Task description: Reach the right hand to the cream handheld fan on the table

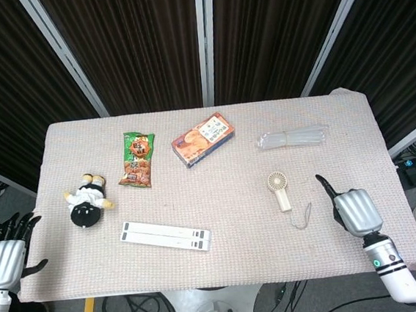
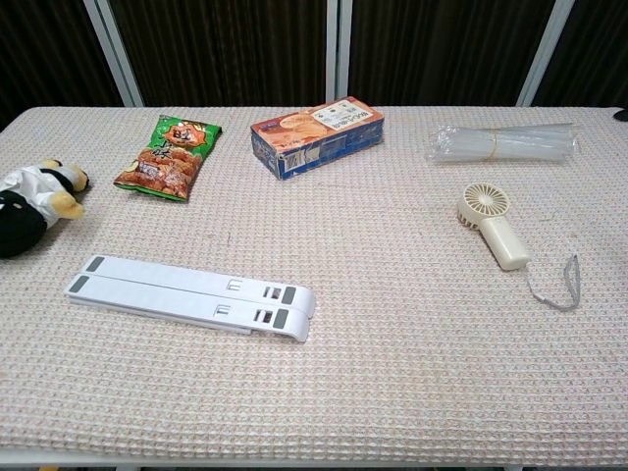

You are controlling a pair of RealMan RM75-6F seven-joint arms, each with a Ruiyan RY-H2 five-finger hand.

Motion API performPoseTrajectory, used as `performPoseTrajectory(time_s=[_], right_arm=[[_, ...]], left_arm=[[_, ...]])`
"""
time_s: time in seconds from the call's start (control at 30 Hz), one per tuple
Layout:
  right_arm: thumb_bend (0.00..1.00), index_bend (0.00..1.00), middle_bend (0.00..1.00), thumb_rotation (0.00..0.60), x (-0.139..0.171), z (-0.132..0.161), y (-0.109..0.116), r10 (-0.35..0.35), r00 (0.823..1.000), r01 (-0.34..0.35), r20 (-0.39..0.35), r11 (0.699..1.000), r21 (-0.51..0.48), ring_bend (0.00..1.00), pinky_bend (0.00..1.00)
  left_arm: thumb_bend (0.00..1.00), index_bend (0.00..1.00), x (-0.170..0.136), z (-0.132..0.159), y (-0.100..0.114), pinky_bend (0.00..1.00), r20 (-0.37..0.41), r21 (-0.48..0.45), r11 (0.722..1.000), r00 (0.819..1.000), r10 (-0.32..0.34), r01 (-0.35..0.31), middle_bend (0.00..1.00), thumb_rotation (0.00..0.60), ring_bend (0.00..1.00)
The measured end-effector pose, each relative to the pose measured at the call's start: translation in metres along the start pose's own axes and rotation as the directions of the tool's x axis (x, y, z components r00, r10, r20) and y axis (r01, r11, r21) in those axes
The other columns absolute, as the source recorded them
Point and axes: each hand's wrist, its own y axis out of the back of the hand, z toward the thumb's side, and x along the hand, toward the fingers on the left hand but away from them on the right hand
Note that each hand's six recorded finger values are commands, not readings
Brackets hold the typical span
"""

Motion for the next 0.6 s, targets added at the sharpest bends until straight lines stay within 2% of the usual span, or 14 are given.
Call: performPoseTrajectory(time_s=[0.03, 0.07, 0.1, 0.13, 0.17, 0.23, 0.43, 0.6], right_arm=[[0.7, 0.0, 0.6, 0.6, 0.003, -0.005, 0.004, -0.029, 1.0, 0.029, -0.002, 1.0, -0.006, 0.5, 0.49], [0.47, 0.0, 0.42, 0.6, 0.007, -0.013, 0.01, -0.066, 0.998, 0.066, -0.004, 0.998, -0.006, 0.28, 0.3], [0.32, 0.0, 0.28, 0.6, 0.011, -0.02, 0.014, -0.091, 0.996, 0.091, -0.005, 0.996, -0.001, 0.16, 0.18], [0.12, 0.0, 0.1, 0.6, 0.013, -0.027, 0.018, -0.111, 0.994, 0.111, -0.006, 0.994, 0.009, 0.02, 0.03], [0.04, 0.0, 0.02, 0.6, 0.017, -0.036, 0.022, -0.125, 0.992, 0.125, -0.003, 0.992, 0.028, 0.0, 0.0], [0.0, 0.0, 0.0, 0.6, 0.021, -0.045, 0.023, -0.117, 0.993, 0.116, 0.004, 0.992, 0.048, 0.0, 0.0], [0.0, 0.0, 0.0, 0.6, 0.039, -0.066, 0.005, 0.016, 0.997, -0.021, 0.074, 0.997, 0.071, 0.0, 0.0], [0.0, 0.0, 0.0, 0.6, 0.053, -0.073, 0.005, 0.017, 0.995, -0.024, 0.1, 0.997, 0.068, 0.0, 0.0]], left_arm=[[0.0, 0.14, 0.0, 0.002, 0.001, 0.13, 0.003, 0.0, 1.0, 1.0, 0.003, -0.003, 0.09, 0.6, 0.0], [0.0, 0.14, -0.001, 0.004, 0.002, 0.13, 0.009, 0.001, 1.0, 1.0, 0.006, -0.006, 0.09, 0.6, 0.0], [0.0, 0.14, -0.002, 0.006, 0.002, 0.13, 0.013, 0.002, 1.0, 1.0, 0.009, -0.009, 0.09, 0.6, 0.0], [0.0, 0.14, -0.002, 0.008, 0.003, 0.13, 0.016, 0.003, 1.0, 1.0, 0.013, -0.013, 0.09, 0.6, 0.0], [0.0, 0.14, -0.003, 0.01, 0.004, 0.13, 0.02, 0.005, 1.0, 1.0, 0.018, -0.018, 0.09, 0.6, 0.0], [0.0, 0.14, -0.005, 0.013, 0.007, 0.13, 0.024, 0.005, 1.0, 0.999, 0.027, -0.028, 0.09, 0.6, 0.0], [0.0, 0.14, -0.013, 0.017, 0.015, 0.13, 0.024, 0.003, 0.999, 0.998, 0.052, -0.052, 0.09, 0.6, 0.0], [0.0, 0.14, -0.018, 0.017, 0.017, 0.13, 0.018, 0.0, 0.998, 0.998, 0.055, -0.055, 0.09, 0.6, 0.0]])
